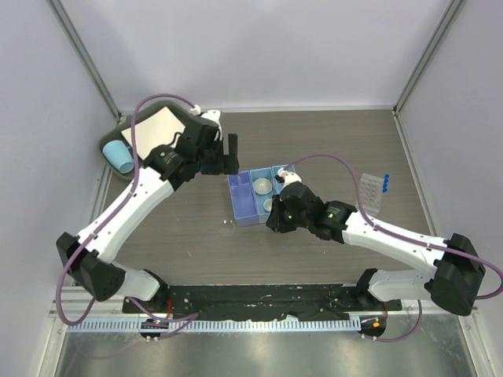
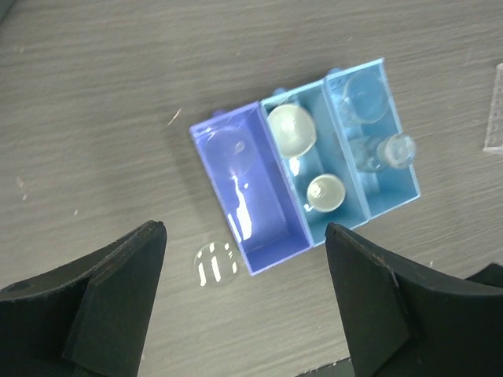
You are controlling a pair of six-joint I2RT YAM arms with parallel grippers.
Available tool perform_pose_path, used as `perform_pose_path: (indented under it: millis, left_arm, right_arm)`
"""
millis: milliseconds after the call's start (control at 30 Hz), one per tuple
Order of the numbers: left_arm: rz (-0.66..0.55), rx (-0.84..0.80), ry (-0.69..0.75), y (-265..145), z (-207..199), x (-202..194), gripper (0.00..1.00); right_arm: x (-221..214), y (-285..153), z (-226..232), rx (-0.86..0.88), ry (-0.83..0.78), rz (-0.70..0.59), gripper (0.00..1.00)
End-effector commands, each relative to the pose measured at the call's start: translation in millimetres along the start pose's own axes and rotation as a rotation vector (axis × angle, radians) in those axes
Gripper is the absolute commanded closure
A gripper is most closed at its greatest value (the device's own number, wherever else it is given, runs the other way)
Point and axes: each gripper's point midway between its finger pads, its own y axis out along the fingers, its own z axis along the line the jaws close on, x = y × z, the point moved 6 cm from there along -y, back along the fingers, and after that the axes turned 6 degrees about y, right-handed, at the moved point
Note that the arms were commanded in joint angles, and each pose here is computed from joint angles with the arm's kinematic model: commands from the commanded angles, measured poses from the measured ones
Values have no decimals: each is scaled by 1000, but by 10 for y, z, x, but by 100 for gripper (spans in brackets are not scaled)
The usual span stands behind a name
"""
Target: Organize the chemistry lab equipment
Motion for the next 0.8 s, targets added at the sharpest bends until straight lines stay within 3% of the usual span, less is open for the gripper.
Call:
perform_pose_path:
  millis: [0,67,200,433,767]
  left_arm:
    - [80,93,-18,-102,205,-399,12]
    - [110,116,-56,-62,259,-601,6]
    - [113,161,-122,-59,375,-903,1]
    - [111,170,-241,-87,464,-1282,0]
    - [113,100,-323,77,471,-1607,0]
  right_arm:
    - [-13,155,187,117,59,3,89]
    - [-45,233,197,125,59,2,99]
    - [-121,384,206,129,62,-7,99]
    - [-327,642,257,148,46,19,99]
    - [-386,881,277,210,73,-139,99]
